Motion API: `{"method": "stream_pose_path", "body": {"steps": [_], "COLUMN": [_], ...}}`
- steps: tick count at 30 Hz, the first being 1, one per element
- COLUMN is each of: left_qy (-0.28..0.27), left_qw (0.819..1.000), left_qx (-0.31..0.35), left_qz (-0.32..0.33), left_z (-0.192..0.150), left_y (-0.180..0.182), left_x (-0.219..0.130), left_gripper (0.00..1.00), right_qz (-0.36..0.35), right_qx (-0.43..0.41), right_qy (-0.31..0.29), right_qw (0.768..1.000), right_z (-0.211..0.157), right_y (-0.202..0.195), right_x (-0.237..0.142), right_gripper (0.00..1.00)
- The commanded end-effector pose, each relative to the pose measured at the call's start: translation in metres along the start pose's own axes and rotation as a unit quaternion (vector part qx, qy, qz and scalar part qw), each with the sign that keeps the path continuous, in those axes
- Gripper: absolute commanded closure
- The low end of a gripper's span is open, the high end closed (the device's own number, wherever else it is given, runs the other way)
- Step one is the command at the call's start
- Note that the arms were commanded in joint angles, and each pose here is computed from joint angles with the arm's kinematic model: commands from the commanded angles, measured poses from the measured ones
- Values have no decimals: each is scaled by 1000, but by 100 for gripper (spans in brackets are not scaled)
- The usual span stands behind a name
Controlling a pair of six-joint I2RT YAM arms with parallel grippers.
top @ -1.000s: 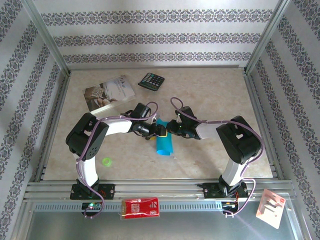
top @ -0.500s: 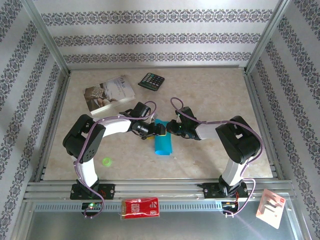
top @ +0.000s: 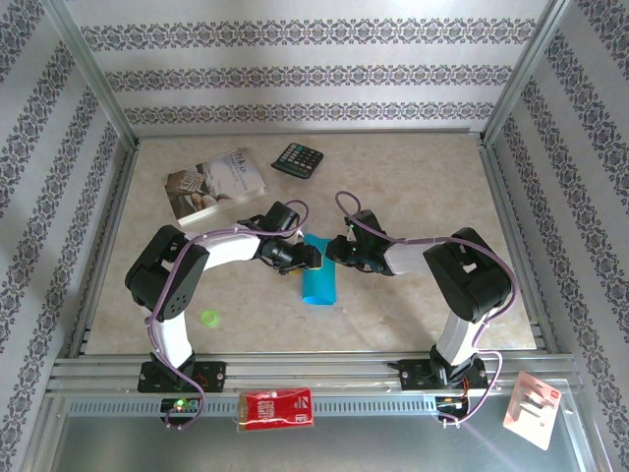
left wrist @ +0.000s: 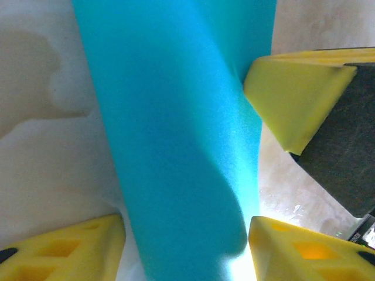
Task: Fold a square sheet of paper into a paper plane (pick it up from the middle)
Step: First fold the square sheet of paper in half at the center of the table.
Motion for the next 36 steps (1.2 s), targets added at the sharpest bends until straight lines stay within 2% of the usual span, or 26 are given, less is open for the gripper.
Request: {"method": "stream_pose_path", "body": {"steps": [1,4,12,21,36], "left_qy": [26,31,31,19,-8], "left_qw": [998,998,999,1000,998], "left_qx": [-13,-9,-9,-18,-61], "left_qz": [51,45,38,15,20], "left_z": [-14,-15,-14,-7,1], "left_y": [18,16,16,12,21], "left_x": [4,4,8,3,11], "left_gripper": [47,56,66,70,72], "right_qz": [-4,7,51,7,12], "right_qx": [-6,-11,-31,-52,-41], "right_qy": [15,14,1,-12,20], "right_qw": [1000,1000,998,999,999], "right_z": [-10,-5,20,31,6], "right_y": [-1,4,19,-6,-8], "right_x": [4,0,-29,-68,-54], "right_gripper": [83,80,70,67,67]}}
Point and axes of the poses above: each hand's point on the last joint's axis, 136 mm out from that joint toward the fingers, its own x axis out along the fingers, its own y axis along the line the jaws close on, z = x × y, the point moved 3 cm from there along -x, back along the fingers, and after that the axes turned 5 degrees about -x, right-handed, at the moved point
